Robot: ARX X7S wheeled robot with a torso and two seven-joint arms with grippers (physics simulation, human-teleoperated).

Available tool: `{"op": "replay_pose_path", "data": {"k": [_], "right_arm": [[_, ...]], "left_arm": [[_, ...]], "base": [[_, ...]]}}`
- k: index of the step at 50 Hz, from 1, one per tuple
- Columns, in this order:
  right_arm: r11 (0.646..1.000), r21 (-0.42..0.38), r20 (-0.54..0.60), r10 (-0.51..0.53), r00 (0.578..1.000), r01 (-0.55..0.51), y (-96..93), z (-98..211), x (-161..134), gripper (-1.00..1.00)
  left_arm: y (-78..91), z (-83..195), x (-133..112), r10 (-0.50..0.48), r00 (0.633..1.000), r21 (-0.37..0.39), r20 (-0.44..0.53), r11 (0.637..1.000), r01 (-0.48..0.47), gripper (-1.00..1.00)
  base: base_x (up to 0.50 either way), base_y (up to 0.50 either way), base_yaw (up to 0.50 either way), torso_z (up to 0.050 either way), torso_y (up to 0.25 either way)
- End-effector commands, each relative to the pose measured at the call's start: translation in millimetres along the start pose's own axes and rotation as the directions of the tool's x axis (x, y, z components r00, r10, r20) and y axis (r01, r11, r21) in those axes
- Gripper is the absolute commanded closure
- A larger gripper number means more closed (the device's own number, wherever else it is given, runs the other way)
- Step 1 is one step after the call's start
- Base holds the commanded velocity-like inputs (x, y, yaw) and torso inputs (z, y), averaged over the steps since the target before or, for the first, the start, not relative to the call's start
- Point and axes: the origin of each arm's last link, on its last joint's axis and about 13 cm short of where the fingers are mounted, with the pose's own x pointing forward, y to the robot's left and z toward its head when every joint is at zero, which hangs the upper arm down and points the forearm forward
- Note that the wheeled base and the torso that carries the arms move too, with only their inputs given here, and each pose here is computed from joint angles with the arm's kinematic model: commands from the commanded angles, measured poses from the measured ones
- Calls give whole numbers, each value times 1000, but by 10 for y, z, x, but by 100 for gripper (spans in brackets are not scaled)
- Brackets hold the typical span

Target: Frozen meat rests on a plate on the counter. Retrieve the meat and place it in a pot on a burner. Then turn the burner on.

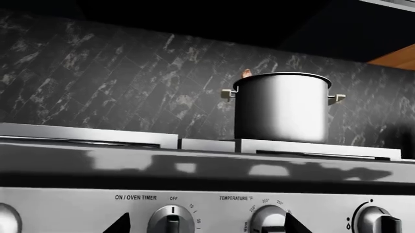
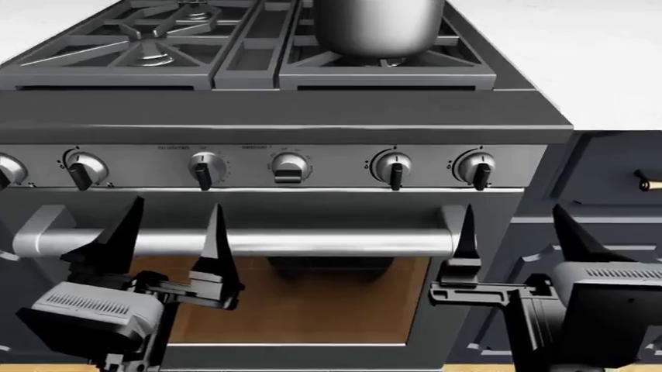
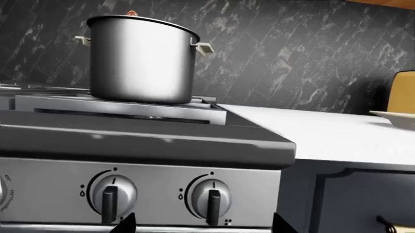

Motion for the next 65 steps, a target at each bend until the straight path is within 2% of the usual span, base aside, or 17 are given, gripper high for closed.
{"op": "replay_pose_path", "data": {"k": [1, 9, 13, 18, 22, 31, 39, 65], "right_arm": [[1000, 13, 9, -5, 1000, 5, -14, 34, 55, -100], [1000, 24, 18, 0, 1000, 0, -32, 41, 179, -100], [998, 58, 17, -28, 999, 27, -52, 46, 233, -100], [997, 57, -24, -51, 998, 53, -72, 43, 267, -100], [994, 64, -101, -77, 992, 84, -81, 25, 303, -100], [1000, -9, -133, -29, 991, 28, -81, 12, 381, -100], [1000, -31, -158, -8, 987, 3, -92, 5, 463, -100], [1000, -15, -138, -11, 990, 9, -175, -73, 670, -100]], "left_arm": [[-3, -1, 3, 15, 1000, -20, 1, 1000, -15, -100], [-6, -23, 18, 21, 1000, -18, 1, 1000, -21, -100], [-3, -34, 30, 28, 1000, -21, -10, 999, -28, -100], [0, -52, 41, 32, 999, -15, -16, 999, -32, -100], [5, -70, 48, 40, 999, -15, -25, 999, -40, -100], [10, -89, 58, 47, 998, -12, -32, 999, -48, -100], [14, -112, 61, 48, 998, -3, -35, 999, -49, -100], [12, -149, 61, 48, 998, 2, -51, 999, -48, -100]], "base": [[0, 0, 0, 0, 0], [0, 0, 0, 0, 0], [0, 0, 0, 0, 0], [0, 0, 0, 0, 0], [0, 0, 0, 0, 0], [0, 0, 0, 0, 0], [0, 0, 0, 0, 0], [0, 0, 0, 0, 0]]}}
